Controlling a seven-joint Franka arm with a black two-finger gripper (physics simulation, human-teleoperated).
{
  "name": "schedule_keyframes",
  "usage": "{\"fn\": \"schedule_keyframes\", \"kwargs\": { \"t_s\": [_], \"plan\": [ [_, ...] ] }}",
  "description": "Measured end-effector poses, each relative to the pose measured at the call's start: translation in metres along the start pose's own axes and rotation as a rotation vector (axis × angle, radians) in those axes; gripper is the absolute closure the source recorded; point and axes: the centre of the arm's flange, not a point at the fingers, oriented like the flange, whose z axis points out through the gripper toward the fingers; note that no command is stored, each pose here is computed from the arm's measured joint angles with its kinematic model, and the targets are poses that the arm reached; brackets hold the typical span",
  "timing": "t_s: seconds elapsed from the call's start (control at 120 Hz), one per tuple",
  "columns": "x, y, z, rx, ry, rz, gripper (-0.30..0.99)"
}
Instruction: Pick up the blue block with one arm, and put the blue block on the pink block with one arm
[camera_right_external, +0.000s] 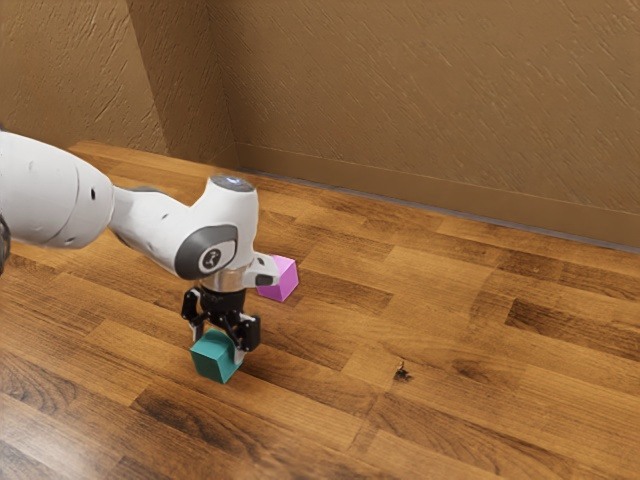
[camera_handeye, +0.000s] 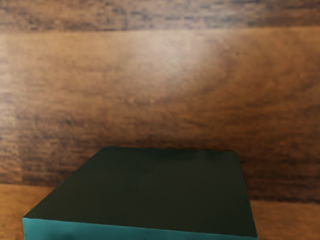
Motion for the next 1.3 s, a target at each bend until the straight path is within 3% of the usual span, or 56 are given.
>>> {"fn": "schedule_keyframes", "kwargs": {
  "t_s": [0.3, 0.458, 0.692, 0.817, 1.125, 1.3],
  "plan": [
    [0.004, -0.002, 0.024, -0.004, -0.016, -0.015, 0.00],
    [0.004, -0.005, 0.026, -0.019, -0.015, -0.042, 0.19],
    [0.005, -0.005, 0.023, -0.023, -0.007, -0.061, 0.20],
    [0.006, -0.010, 0.003, -0.031, 0.031, -0.071, 0.33],
    [0.042, -0.034, -0.108, -0.030, 0.198, -0.079, 0.36],
    [0.074, -0.070, -0.131, -0.021, 0.221, -0.114, 0.36]
  ]
}}
